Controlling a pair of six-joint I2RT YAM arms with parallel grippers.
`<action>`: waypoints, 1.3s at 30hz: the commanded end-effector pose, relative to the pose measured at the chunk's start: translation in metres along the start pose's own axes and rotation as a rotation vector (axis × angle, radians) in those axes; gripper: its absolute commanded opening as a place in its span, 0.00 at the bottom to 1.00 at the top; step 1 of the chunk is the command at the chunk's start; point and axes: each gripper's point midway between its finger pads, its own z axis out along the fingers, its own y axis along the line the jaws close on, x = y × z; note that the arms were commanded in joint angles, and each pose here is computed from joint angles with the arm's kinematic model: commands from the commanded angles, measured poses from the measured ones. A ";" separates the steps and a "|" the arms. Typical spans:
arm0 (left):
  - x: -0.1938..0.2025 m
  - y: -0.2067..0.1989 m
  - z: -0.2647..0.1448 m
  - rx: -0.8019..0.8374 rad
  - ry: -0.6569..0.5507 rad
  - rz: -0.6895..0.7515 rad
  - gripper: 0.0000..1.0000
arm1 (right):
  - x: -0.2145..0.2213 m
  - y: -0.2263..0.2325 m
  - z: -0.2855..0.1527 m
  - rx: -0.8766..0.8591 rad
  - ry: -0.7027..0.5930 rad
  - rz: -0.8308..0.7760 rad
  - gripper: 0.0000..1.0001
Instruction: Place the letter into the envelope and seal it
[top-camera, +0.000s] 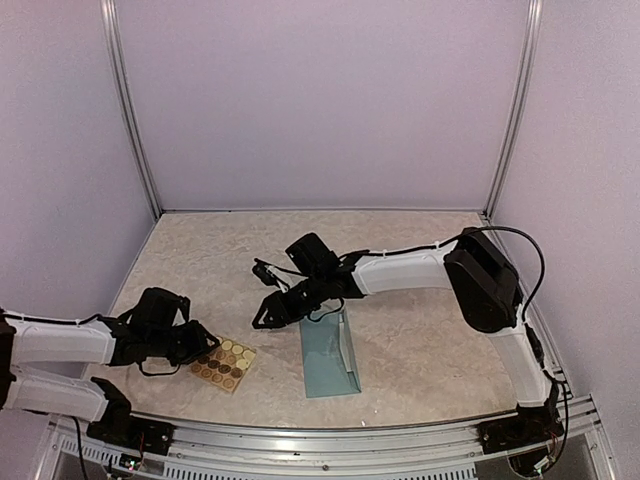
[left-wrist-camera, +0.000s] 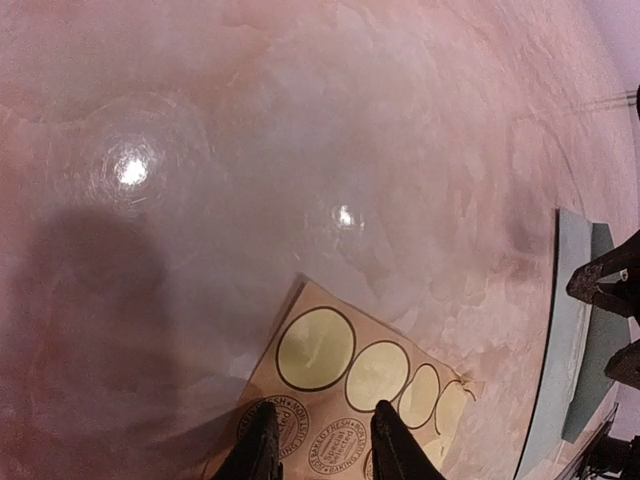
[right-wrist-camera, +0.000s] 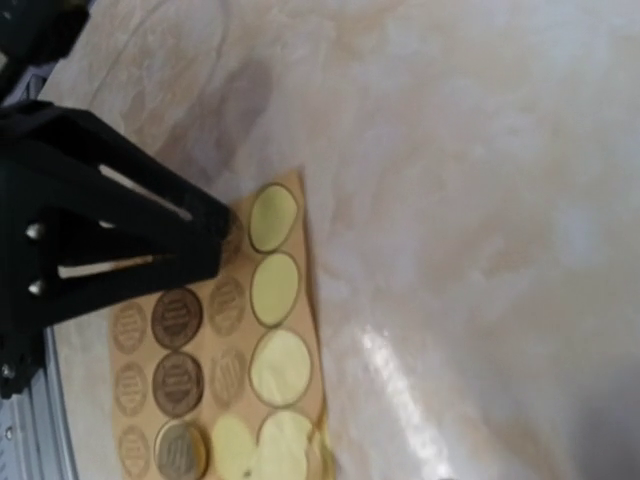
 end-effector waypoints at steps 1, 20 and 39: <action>0.006 0.005 0.007 0.019 0.009 -0.009 0.25 | 0.006 0.006 0.018 -0.058 0.042 -0.017 0.45; 0.009 -0.071 0.009 0.251 -0.022 0.088 0.21 | 0.019 -0.003 0.014 0.006 0.058 0.040 0.45; 0.049 -0.026 -0.003 0.061 0.158 0.077 0.22 | 0.030 -0.008 0.024 -0.011 0.100 0.079 0.45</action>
